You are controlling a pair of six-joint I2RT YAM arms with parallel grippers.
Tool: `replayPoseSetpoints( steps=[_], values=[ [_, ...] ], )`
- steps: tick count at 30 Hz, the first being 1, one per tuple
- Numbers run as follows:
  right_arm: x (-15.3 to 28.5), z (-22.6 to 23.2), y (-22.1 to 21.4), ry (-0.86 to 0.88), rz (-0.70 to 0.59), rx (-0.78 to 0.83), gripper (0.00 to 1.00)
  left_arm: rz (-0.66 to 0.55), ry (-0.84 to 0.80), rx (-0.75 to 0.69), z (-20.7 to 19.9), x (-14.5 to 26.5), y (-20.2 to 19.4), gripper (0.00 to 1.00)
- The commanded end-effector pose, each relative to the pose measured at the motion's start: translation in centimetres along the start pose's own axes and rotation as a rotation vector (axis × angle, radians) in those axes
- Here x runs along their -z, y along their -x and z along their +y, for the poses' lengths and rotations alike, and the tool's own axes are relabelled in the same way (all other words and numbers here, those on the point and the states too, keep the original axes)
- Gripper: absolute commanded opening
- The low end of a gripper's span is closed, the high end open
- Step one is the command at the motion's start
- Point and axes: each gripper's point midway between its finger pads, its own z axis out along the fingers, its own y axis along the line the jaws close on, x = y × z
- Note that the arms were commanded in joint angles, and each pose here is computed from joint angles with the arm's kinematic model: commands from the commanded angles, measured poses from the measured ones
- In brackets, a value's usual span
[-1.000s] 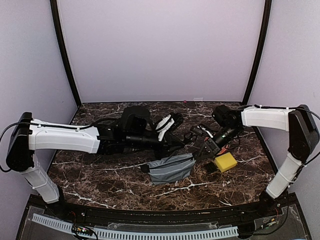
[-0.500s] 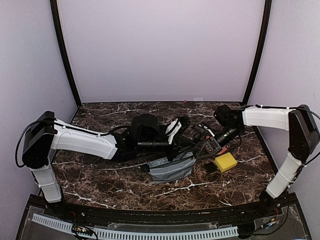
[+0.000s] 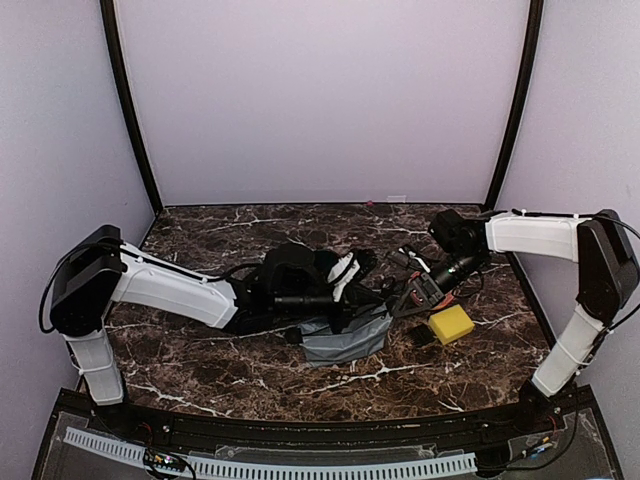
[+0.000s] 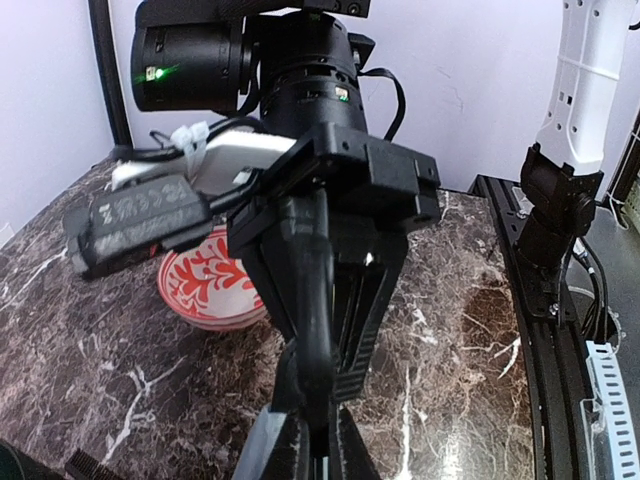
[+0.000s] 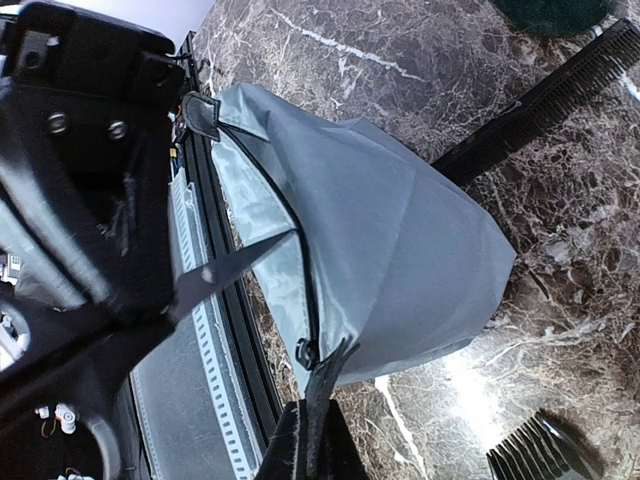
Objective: Sort the hair-cutting tools
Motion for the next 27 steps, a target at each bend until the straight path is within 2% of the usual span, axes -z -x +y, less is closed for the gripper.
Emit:
replayPoseSetpoints(
  steps=[1,6,15,27],
  values=[
    [0.8,0.9,0.3,0.024,-0.034,0.022,0.00,-0.010,0.047,-0.009,0.1,2.1,-0.2,0.00],
    [0.9,0.7,0.3,0.024,-0.035,0.017,0.00,0.032,0.076,-0.008,0.1,3.8,-1.3,0.00],
    [0.8,0.5,0.2,0.019,-0.031,0.013,0.00,0.030,0.117,-0.035,0.5,5.3,-0.6,0.00],
    [0.9,0.5,0.2,0.010,-0.033,0.016,0.00,-0.067,0.056,-0.089,0.5,1.2,2.6,0.00]
  ],
)
